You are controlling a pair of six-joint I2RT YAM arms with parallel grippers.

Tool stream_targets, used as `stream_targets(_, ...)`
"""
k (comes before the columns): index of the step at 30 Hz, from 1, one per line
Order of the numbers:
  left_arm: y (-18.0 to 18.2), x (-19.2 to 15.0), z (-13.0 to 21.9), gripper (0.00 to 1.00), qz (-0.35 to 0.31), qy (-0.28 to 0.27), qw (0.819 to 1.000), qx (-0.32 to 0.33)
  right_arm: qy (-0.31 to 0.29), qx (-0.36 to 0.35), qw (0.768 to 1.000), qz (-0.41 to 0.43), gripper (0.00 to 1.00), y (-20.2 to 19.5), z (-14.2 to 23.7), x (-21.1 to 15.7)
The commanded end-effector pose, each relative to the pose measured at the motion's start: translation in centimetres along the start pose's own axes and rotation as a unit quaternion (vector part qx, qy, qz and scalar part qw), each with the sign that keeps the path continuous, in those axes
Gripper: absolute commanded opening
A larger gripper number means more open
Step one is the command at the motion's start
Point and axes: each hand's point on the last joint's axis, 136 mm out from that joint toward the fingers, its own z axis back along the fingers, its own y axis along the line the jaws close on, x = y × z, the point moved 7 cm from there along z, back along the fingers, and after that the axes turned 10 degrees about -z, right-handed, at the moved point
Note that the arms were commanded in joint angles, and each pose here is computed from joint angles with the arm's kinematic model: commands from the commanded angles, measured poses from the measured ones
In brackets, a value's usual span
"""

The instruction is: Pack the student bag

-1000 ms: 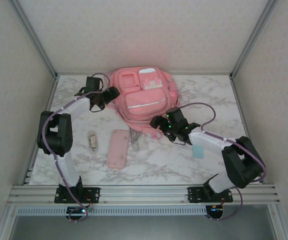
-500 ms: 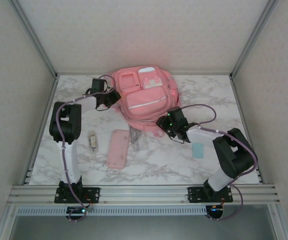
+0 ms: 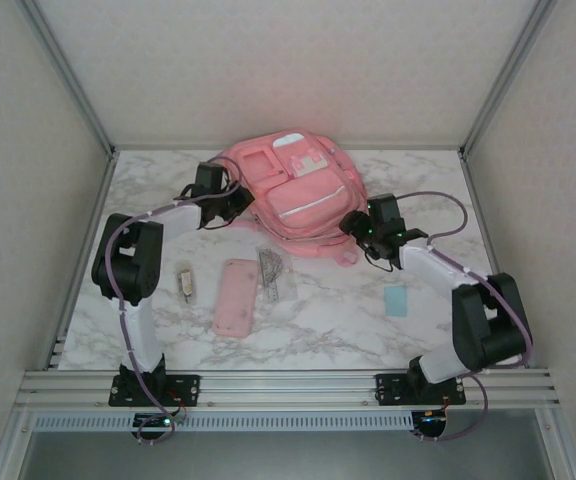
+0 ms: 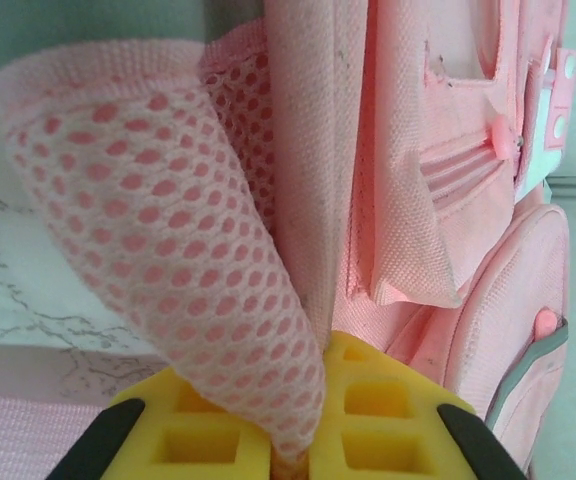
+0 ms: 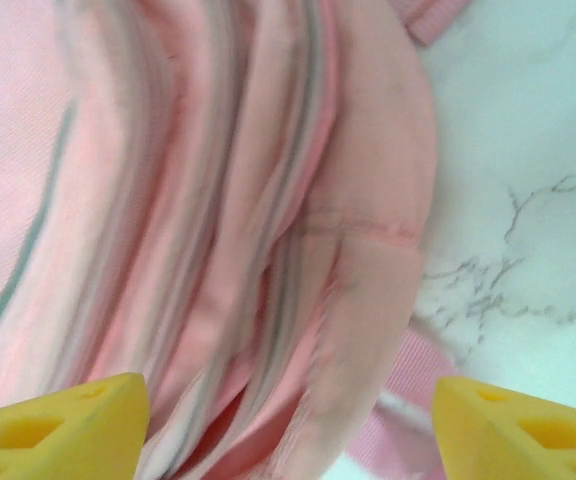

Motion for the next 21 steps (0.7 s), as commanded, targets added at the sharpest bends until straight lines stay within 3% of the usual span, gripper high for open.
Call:
stream_targets(1, -3.8, -0.4, 1.1, 0.00, 0.014, -0.011, 0.998, -0.060, 0.058, -0.025, 0.996, 0.063, 0.78, 0.7, 3.6, -2.1)
stream_targets(5, -4.3, -0.5, 1.3, 0.00, 0.029, -0.030, 0.997, -0.068, 0.105, -0.013, 0.987, 0.117, 0.79, 2.9, 6.0, -5.8)
stream_targets(9, -4.6, -0.6, 1.6, 0.00, 0.041, -0.038, 0.995, -0.077, 0.137, 0.046, 0.980, 0.135, 0.78, 6.4, 5.8, -9.4)
stream_targets(15, -6.2, -2.2, 2.5, 0.00, 0.048, -0.034, 0.994, -0.097, 0.159, 0.103, 0.966, 0.173, 0.57, 12.0, 1.9, -14.1)
stream_targets(21, -7.5, -3.1, 3.5, 0.00, 0.039, -0.032, 0.994, -0.098, 0.165, 0.091, 0.967, 0.174, 0.56, 13.5, -2.4, -15.8)
